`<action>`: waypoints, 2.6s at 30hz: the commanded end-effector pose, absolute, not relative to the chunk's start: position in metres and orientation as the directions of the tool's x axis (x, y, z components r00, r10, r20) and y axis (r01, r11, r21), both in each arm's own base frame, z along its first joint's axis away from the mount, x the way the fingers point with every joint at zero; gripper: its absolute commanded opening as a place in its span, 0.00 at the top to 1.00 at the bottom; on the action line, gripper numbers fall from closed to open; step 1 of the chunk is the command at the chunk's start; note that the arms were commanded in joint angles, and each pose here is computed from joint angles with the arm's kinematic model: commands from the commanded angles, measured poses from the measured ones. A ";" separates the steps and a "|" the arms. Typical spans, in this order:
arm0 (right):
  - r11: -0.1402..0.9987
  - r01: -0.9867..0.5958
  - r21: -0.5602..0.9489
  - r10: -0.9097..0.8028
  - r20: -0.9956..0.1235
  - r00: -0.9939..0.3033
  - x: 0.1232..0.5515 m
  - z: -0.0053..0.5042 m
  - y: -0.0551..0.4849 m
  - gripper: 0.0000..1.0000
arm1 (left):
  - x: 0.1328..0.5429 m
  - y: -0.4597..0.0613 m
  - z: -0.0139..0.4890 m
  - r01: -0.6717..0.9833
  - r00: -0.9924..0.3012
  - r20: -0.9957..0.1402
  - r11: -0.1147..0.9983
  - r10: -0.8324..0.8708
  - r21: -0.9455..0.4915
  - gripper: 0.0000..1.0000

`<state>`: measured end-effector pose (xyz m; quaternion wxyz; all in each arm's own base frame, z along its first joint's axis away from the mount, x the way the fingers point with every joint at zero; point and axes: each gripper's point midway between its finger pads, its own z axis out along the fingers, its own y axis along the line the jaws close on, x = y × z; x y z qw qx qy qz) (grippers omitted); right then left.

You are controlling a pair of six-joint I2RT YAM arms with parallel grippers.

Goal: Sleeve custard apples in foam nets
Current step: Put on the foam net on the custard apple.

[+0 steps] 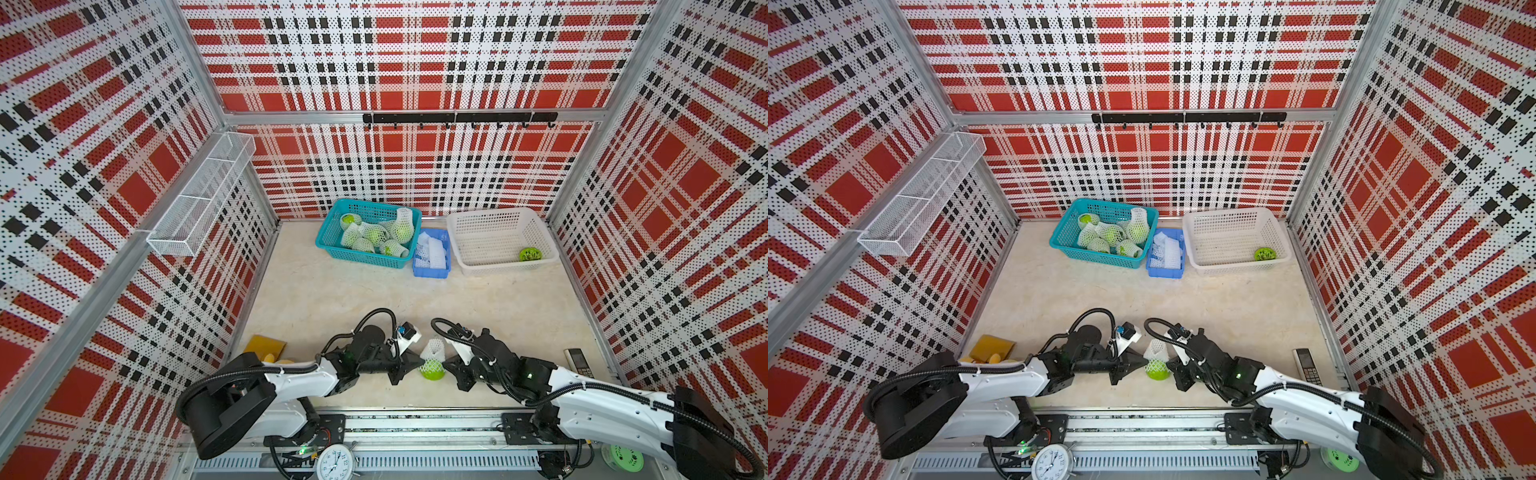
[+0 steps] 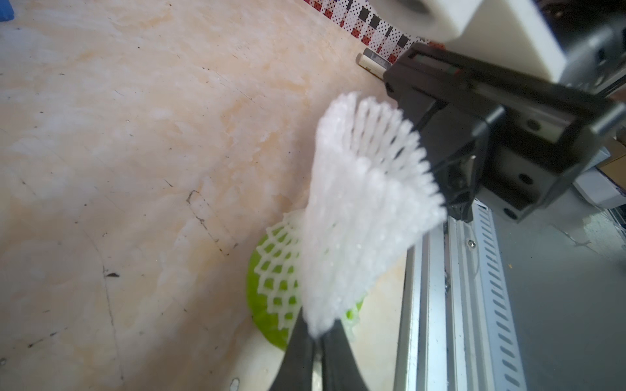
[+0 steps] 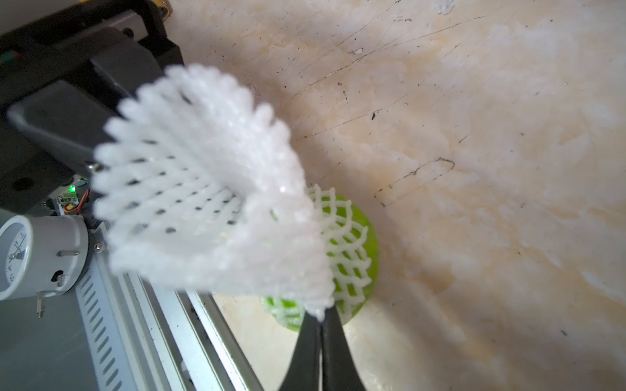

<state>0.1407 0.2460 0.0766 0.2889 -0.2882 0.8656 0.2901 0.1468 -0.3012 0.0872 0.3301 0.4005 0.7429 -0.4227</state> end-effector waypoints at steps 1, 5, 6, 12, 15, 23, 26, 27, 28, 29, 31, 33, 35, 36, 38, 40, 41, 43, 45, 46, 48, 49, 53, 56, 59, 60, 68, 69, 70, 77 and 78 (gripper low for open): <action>0.687 -0.644 0.336 -0.370 -0.601 -0.708 0.130 0.057 0.234 1.00 | 0.141 -0.296 0.085 0.867 -0.473 -0.822 0.337 0.319 -0.368 0.91; 0.683 -0.649 0.335 -0.375 -0.601 -0.706 0.129 0.057 0.236 1.00 | 0.136 -0.298 0.084 0.871 -0.469 -0.816 0.327 0.336 -0.366 0.91; 0.682 -0.650 0.335 -0.378 -0.599 -0.706 0.129 0.057 0.237 1.00 | 0.135 -0.299 0.083 0.871 -0.471 -0.812 0.326 0.343 -0.368 0.91; 0.681 -0.653 0.332 -0.388 -0.592 -0.706 0.126 0.054 0.238 1.00 | 0.130 -0.301 0.068 0.862 -0.495 -0.780 0.326 0.382 -0.388 0.90; 0.684 -0.650 0.333 -0.387 -0.589 -0.709 0.124 0.053 0.236 1.00 | 0.128 -0.301 0.065 0.860 -0.499 -0.773 0.330 0.391 -0.389 0.89; 0.708 -0.631 0.316 -0.387 -0.574 -0.722 0.125 0.052 0.230 1.00 | 0.126 -0.303 0.059 0.857 -0.504 -0.764 0.341 0.402 -0.386 0.87; 0.712 -0.630 0.310 -0.389 -0.573 -0.722 0.123 0.054 0.226 1.00 | 0.124 -0.305 0.056 0.857 -0.507 -0.757 0.336 0.413 -0.390 0.87; 0.715 -0.629 0.306 -0.389 -0.573 -0.721 0.123 0.054 0.224 1.00 | 0.123 -0.305 0.055 0.857 -0.507 -0.755 0.334 0.416 -0.392 0.87; 0.726 -0.611 0.316 -0.372 -0.568 -0.735 0.123 0.054 0.222 1.00 | 0.123 -0.306 0.055 0.858 -0.506 -0.755 0.334 0.417 -0.391 0.87; 0.733 -0.603 0.314 -0.367 -0.563 -0.740 0.123 0.054 0.220 1.00 | 0.123 -0.306 0.054 0.858 -0.506 -0.754 0.334 0.419 -0.390 0.87; 0.740 -0.594 0.315 -0.360 -0.560 -0.746 0.122 0.053 0.218 1.00 | 0.123 -0.307 0.053 0.859 -0.505 -0.753 0.332 0.422 -0.390 0.87; 0.746 -0.586 0.316 -0.357 -0.553 -0.753 0.122 0.052 0.216 1.00 | 0.123 -0.307 0.052 0.858 -0.506 -0.751 0.335 0.424 -0.389 0.87; 0.757 -0.573 0.314 -0.354 -0.539 -0.764 0.121 0.049 0.214 1.00 | 0.125 -0.308 0.053 0.860 -0.502 -0.754 0.336 0.423 -0.384 0.87; 0.766 -0.563 0.311 -0.350 -0.533 -0.770 0.122 0.049 0.212 1.00 | 0.125 -0.308 0.054 0.861 -0.500 -0.756 0.336 0.422 -0.382 0.87; 0.783 -0.544 0.302 -0.343 -0.519 -0.783 0.122 0.045 0.209 1.00 | 0.127 -0.310 0.057 0.864 -0.493 -0.764 0.335 0.417 -0.375 0.87; 0.798 -0.526 0.295 -0.333 -0.512 -0.792 0.124 0.044 0.207 1.00 | 0.129 -0.312 0.059 0.868 -0.486 -0.768 0.334 0.416 -0.369 0.87; 0.802 -0.522 0.290 -0.332 -0.510 -0.793 0.125 0.042 0.206 1.00 | 0.130 -0.313 0.059 0.868 -0.485 -0.769 0.335 0.416 -0.367 0.87; 0.806 -0.518 0.286 -0.330 -0.510 -0.794 0.125 0.042 0.206 1.00 | 0.131 -0.315 0.061 0.871 -0.480 -0.773 0.330 0.415 -0.364 0.87; 0.807 -0.517 0.286 -0.330 -0.507 -0.796 0.125 0.041 0.206 1.00 | 0.133 -0.317 0.062 0.872 -0.479 -0.774 0.329 0.414 -0.363 0.87; 0.807 -0.517 0.285 -0.332 -0.505 -0.797 0.125 0.041 0.206 1.00 | 0.132 -0.317 0.061 0.871 -0.480 -0.773 0.328 0.416 -0.365 0.87; 0.800 -0.524 0.290 -0.340 -0.500 -0.796 0.124 0.040 0.207 1.00 | 0.132 -0.318 0.061 0.873 -0.478 -0.772 0.321 0.419 -0.366 0.87; 0.795 -0.531 0.294 -0.346 -0.499 -0.795 0.123 0.040 0.208 1.00 | 0.131 -0.318 0.061 0.873 -0.478 -0.771 0.322 0.420 -0.366 0.87; 0.753 -0.569 0.330 -0.375 -0.496 -0.783 0.116 0.041 0.218 1.00 | 0.130 -0.318 0.061 0.873 -0.480 -0.769 0.313 0.422 -0.373 0.87; 0.735 -0.583 0.347 -0.381 -0.500 -0.778 0.114 0.042 0.221 1.00 | 0.127 -0.319 0.060 0.871 -0.488 -0.760 0.300 0.430 -0.389 0.87; 0.707 -0.602 0.371 -0.394 -0.500 -0.771 0.109 0.044 0.227 1.00 | 0.124 -0.320 0.058 0.866 -0.499 -0.746 0.288 0.442 -0.409 0.86; 0.688 -0.614 0.387 -0.400 -0.503 -0.766 0.107 0.046 0.231 1.00 | 0.123 -0.320 0.057 0.864 -0.504 -0.740 0.281 0.445 -0.419 0.86; 0.683 -0.628 0.373 -0.395 -0.534 -0.747 0.110 0.053 0.230 1.00 | 0.125 -0.315 0.050 0.834 -0.552 -0.703 0.290 0.448 -0.470 0.83; 0.696 -0.622 0.359 -0.392 -0.536 -0.747 0.112 0.053 0.228 1.00 | 0.127 -0.314 0.048 0.829 -0.559 -0.698 0.301 0.448 -0.471 0.83; 0.704 -0.618 0.349 -0.392 -0.535 -0.748 0.114 0.052 0.227 1.00 | 0.128 -0.313 0.046 0.825 -0.566 -0.691 0.309 0.449 -0.474 0.83; 0.727 -0.616 0.303 -0.418 -0.517 -0.747 0.121 0.045 0.229 1.00 | 0.131 -0.314 0.031 0.800 -0.600 -0.649 0.327 0.468 -0.503 0.83; 0.729 -0.616 0.300 -0.420 -0.514 -0.748 0.122 0.044 0.229 1.00 | 0.131 -0.315 0.030 0.801 -0.599 -0.649 0.324 0.469 -0.504 0.83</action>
